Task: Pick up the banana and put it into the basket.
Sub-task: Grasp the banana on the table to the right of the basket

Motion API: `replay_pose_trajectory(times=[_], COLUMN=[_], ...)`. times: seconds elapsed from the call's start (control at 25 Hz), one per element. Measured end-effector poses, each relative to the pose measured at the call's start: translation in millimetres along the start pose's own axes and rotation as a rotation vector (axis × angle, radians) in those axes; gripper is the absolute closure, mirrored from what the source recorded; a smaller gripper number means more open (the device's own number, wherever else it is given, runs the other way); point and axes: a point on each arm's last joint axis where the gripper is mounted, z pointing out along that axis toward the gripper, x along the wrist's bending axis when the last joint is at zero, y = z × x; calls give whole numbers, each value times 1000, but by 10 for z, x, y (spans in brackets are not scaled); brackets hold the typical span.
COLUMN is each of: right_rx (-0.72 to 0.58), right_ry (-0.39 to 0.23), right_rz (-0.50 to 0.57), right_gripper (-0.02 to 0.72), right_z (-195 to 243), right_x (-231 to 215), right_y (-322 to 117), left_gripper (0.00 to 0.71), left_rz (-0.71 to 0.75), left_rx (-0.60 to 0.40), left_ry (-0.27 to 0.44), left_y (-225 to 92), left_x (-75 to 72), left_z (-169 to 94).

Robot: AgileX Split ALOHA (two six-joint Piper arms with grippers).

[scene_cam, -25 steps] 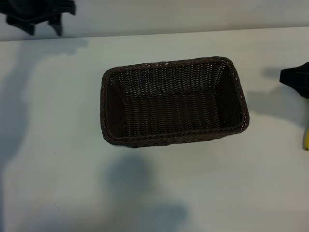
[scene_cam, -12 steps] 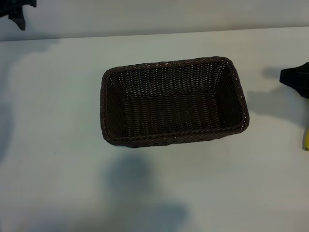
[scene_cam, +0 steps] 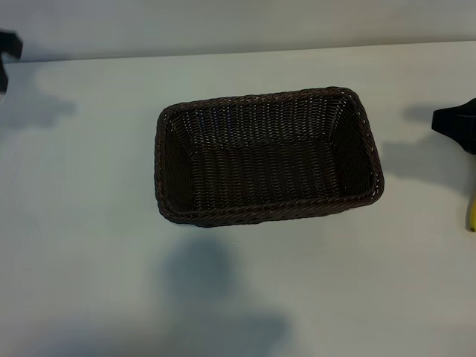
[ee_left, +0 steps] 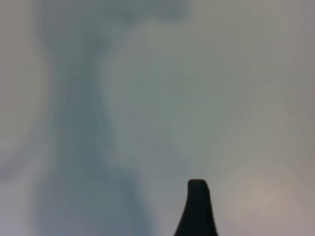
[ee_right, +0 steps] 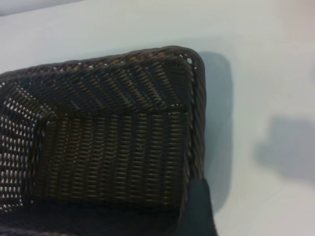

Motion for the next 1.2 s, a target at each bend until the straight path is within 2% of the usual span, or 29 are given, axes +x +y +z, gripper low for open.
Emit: replay_pose_trajectory(times=[0.2,0.4,0.52,0.84,1.2], right_rx=[0,0,0,0,0], right_ry=[0,0,0,0,0], right_rz=[1,0,0,0,0], right_gripper=[119,119,119,119,119], right_z=[0,0,0,0,0], right_x=[0,0,0,0,0], right_y=[0,0,0,0,0], left_gripper=[109,109,109,110,110], left_rz=[3,7,8,-9,-29], left_rx=[34,82,75,-137,-404], left_ry=[-1,-5,-6,-1,7], left_y=[-626,-1316,-1689,-2442,-2840], left_x=[-20,-55,-76,-114,-125], left_z=[-87,-18,37,83,-29])
